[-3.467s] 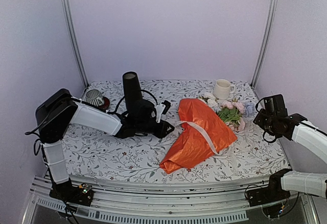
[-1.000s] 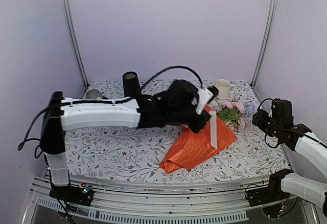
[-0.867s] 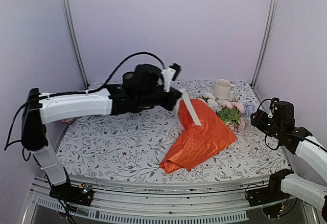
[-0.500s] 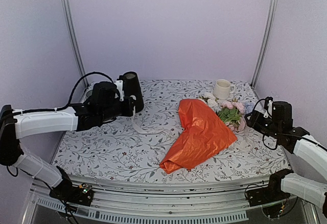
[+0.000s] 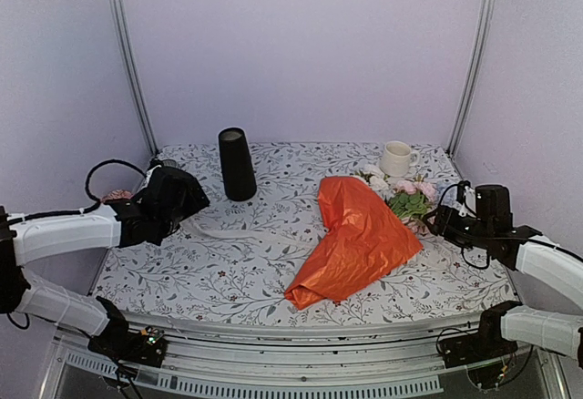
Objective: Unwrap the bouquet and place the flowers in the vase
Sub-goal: Untie the half-tied ribbon from the folded wrapping paper.
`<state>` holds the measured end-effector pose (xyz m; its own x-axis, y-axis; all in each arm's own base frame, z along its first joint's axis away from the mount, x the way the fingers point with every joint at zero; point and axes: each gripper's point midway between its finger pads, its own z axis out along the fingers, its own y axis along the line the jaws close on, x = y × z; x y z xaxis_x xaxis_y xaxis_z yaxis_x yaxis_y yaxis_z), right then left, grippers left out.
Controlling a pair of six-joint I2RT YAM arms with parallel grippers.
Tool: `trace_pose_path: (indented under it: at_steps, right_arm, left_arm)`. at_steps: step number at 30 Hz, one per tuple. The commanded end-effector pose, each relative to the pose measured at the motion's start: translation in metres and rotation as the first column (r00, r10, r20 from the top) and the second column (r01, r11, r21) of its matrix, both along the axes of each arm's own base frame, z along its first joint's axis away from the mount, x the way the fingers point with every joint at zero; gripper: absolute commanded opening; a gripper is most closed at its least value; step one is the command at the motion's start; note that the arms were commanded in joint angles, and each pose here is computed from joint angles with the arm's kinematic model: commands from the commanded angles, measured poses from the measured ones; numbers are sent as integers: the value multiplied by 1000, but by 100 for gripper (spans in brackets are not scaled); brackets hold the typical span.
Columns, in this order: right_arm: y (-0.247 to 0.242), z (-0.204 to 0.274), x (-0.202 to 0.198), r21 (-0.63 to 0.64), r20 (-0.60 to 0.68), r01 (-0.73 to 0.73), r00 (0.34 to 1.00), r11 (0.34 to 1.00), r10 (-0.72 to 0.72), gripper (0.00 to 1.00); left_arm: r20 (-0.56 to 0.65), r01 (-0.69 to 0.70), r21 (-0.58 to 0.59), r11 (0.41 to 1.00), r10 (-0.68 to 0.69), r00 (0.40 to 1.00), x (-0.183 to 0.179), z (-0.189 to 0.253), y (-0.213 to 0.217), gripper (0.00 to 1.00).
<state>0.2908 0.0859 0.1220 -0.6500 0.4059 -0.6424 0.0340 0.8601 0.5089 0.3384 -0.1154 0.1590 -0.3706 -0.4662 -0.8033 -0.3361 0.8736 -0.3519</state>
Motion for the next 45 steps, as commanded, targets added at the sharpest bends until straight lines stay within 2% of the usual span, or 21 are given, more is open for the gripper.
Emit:
trace_pose_path:
  at_steps: [1, 3, 4, 5, 7, 9, 12, 14, 17, 20, 22, 24, 26, 29, 34, 37, 40, 42, 45]
  right_arm:
    - [-1, -12, -1, 14, -29, 11, 1000, 1000, -11, 68]
    - [-1, -20, -3, 28, -57, 23, 998, 999, -22, 68]
    - [1, -23, -4, 38, -66, 21, 998, 999, -18, 68]
    - [3, -25, -6, 47, -72, 13, 997, 999, -10, 68]
    - [7, -30, -8, 70, -78, -2, 997, 998, 8, 68]
    - [11, -34, -11, 89, -84, -20, 996, 996, 27, 68]
    - [14, -42, -18, 113, -106, -33, 993, 993, 45, 70]
    - [18, -49, -23, 137, -121, -42, 991, 990, 59, 70]
    - [24, -59, -30, 178, -132, -64, 987, 982, 88, 71]
    - [33, -66, -34, 226, -139, -100, 981, 969, 134, 71]
    - [36, -69, -32, 238, -147, -109, 978, 965, 146, 71]
    - [37, -70, -28, 236, -150, -110, 978, 965, 148, 71]
    - [36, -72, -23, 230, -152, -99, 979, 968, 136, 71]
    - [36, -70, -16, 228, -144, -91, 981, 969, 127, 70]
    - [36, -60, -4, 217, -118, -86, 986, 972, 114, 70]
    - [46, -47, 2, 253, -81, -139, 983, 958, 164, 68]
    - [63, -26, 4, 318, -15, -225, 970, 921, 242, 66]
    - [74, -12, 4, 349, 22, -275, 958, 896, 285, 66]
    - [91, 8, 6, 355, 66, -336, 940, 872, 336, 65]
  left_arm:
    - [107, -99, -19, 995, 101, 989, -12, 23, 31, 98]
    - [167, 102, 17, 995, -104, 981, -7, 40, 5, 98]
    - [201, 219, 35, 975, -222, 954, -8, 50, -13, 98]
    - [226, 325, 39, 945, -326, 918, -10, 57, -30, 97]
    - [289, 525, 55, 849, -517, 806, -21, 71, -66, 94]
    - [302, 652, 65, 756, -637, 709, -32, 77, -92, 93]
    - [225, 695, 98, 713, -696, 682, -40, 69, -110, 94]
    - [201, 749, 122, 651, -755, 624, -51, 65, -128, 93]
    - [199, 852, 124, 509, -854, 482, -74, 59, -160, 91]
    - [196, 932, 129, 339, -930, 311, -101, 54, -193, 90]
    - [170, 959, 130, 252, -959, 229, -116, 47, -212, 89]
    - [122, 972, 134, 191, -977, 175, -128, 37, -229, 89]
    - [62, 976, 151, 159, -986, 152, -137, 24, -241, 86]
    - [-10, 975, 167, 145, -989, 148, -148, 5, -252, 86]
    - [-37, 978, 171, 115, -992, 123, -163, -10, -257, 86]
    - [-33, 976, 189, 105, -993, 114, -167, -9, -257, 86]
    - [-26, 968, 215, 126, -991, 134, -164, -5, -254, 86]
    - [-19, 957, 238, 167, -984, 176, -158, 0, -248, 86]
    - [-3, 946, 270, 180, -982, 188, -156, 8, -244, 86]
